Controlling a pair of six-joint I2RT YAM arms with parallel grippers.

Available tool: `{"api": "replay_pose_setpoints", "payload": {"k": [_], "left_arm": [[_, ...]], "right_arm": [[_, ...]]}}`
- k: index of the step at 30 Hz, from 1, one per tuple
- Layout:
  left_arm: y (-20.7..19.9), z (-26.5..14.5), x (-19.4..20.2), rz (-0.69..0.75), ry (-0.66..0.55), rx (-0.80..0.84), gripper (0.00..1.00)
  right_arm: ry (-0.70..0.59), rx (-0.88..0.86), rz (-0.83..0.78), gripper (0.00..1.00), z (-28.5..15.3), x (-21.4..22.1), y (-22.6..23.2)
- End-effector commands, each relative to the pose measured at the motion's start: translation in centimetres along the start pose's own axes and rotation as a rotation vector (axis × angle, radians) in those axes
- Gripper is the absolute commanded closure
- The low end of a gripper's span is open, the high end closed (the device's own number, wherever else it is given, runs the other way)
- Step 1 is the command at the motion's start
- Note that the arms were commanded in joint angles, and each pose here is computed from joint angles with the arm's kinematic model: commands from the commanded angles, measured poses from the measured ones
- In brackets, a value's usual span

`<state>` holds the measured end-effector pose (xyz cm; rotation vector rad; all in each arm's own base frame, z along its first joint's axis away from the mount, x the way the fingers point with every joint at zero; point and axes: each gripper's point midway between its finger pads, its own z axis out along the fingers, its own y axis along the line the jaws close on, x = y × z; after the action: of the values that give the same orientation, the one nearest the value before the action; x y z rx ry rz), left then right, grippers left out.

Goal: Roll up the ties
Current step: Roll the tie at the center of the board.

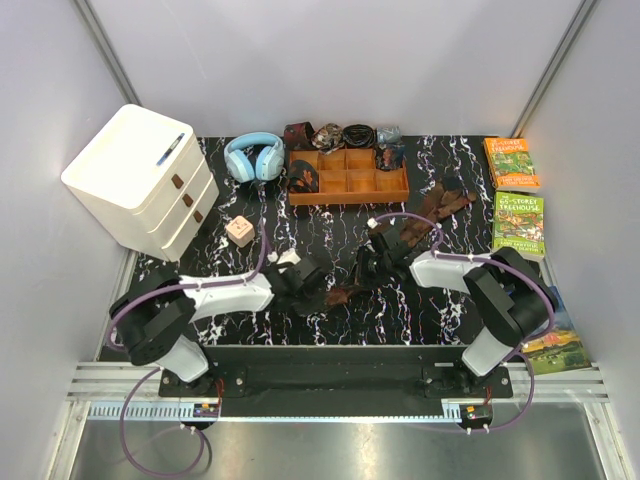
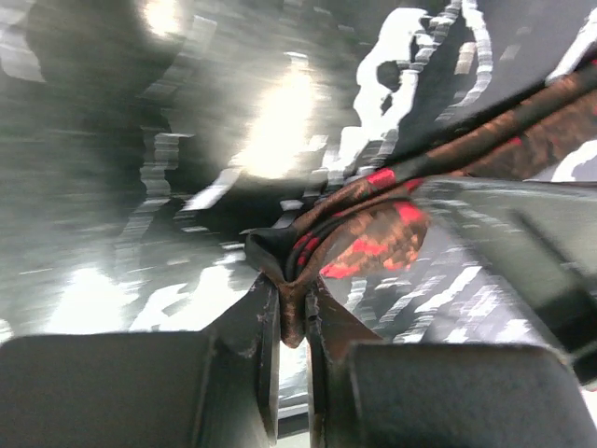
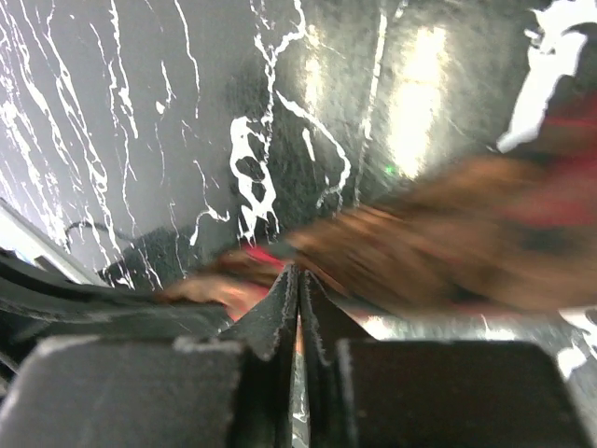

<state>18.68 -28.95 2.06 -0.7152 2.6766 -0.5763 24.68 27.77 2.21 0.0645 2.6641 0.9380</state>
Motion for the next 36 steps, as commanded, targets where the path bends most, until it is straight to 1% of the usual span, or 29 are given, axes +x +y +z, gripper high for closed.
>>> {"api": "replay_pose_setpoints", "payload": {"k": [1, 2, 3, 5, 6, 9, 12, 14, 16, 17, 18, 19, 21, 22, 24, 25, 27, 28, 32, 35, 36], "left_arm": [[5.6, -3.3, -2.1, 0.183, -0.05, -0.212, 1.0], [5.7, -3.7, -2.4, 0.203, -0.056, -0.218, 1.0], [6.5, -4.8, -2.8, 0.238, -0.054, -0.259, 1.0], [7.3, -5.8, -3.7, 0.285, -0.075, -0.304, 1.0], [8.2, -6.7, -3.9, 0.298, -0.072, -0.348, 1.0], [9.4, -8.2, -4.6, 0.33, -0.08, -0.402, 1.0], [10.0, -9.3, -5.3, 0.346, -0.096, -0.41, 0.99], [10.3, -9.6, -5.5, 0.363, -0.081, -0.412, 0.99], [10.4, -9.9, -5.9, 0.376, -0.083, -0.408, 0.98], [10.5, -10.1, -6.0, 0.386, -0.083, -0.413, 0.99], [10.5, -10.1, -6.2, 0.387, -0.082, -0.412, 0.99], [10.5, -10.2, -6.3, 0.402, -0.081, -0.412, 0.99], [10.5, -10.2, -6.5, 0.403, -0.081, -0.414, 0.99], [10.5, -10.2, -6.5, 0.414, -0.078, -0.416, 0.99], [10.6, -10.1, -6.6, 0.424, -0.078, -0.421, 0.99], [10.6, -10.1, -6.6, 0.433, -0.075, -0.424, 0.99], [10.7, -10.1, -6.7, 0.436, -0.076, -0.426, 0.99], [10.7, -10.1, -6.8, 0.44, -0.076, -0.425, 0.99], [11.1, -10.3, -7.1, 0.441, -0.078, -0.424, 0.99], [11.4, -10.5, -7.5, 0.435, -0.079, -0.421, 0.99], [11.7, -10.6, -7.6, 0.434, -0.078, -0.427, 0.99]], "right_arm": [[-0.023, -0.02, -0.013, 0.9, -2.1, -0.5, 1.3], [-0.032, -0.033, -0.016, 0.89, -2.5, -0.9, 1.9], [-0.036, -0.046, -0.018, 0.89, -3.2, -1.0, 2.5], [-0.049, -0.064, -0.019, 0.89, -3.9, -1.4, 3.5], [-0.054, -0.075, -0.023, 0.89, -4.5, -1.5, 4.0], [-0.054, -0.093, -0.04, 0.89, -5.4, -1.6, 5.3], [-0.055, -0.106, -0.066, 0.89, -5.4, -1.6, 6.4], [-0.066, -0.112, -0.086, 0.89, -5.2, -2.3, 7.2], [-0.044, -0.093, -0.098, 0.89, -3.9, -2.3, 6.9], [-0.054, -0.101, -0.111, 0.89, -3.5, -3.1, 7.7], [-0.025, -0.079, -0.113, 0.9, -2.0, -2.9, 7.0], [-0.027, -0.097, -0.13, 0.91, -1.6, -3.6, 8.0], [0.001, -0.083, -0.143, 0.91, 0.8, -3.4, 7.6], [-0.005, -0.103, -0.165, 0.91, 1.3, -3.8, 8.8], [0.036, -0.092, -0.171, 0.92, 3.4, -3.1, 8.8], [0.045, -0.123, -0.191, 0.92, 3.8, -3.0, 10.5], [0.082, -0.118, -0.196, 0.92, 5.5, -2.0, 10.8], [0.09, -0.135, -0.219, 0.92, 5.9, -1.5, 12.2], [0.149, -0.1, -0.209, 0.93, 7.8, 0.4, 11.5], [0.178, -0.066, -0.176, 0.94, 7.7, 1.6, 9.9], [0.193, -0.042, -0.165, 0.94, 7.6, 2.4, 8.7]]}}
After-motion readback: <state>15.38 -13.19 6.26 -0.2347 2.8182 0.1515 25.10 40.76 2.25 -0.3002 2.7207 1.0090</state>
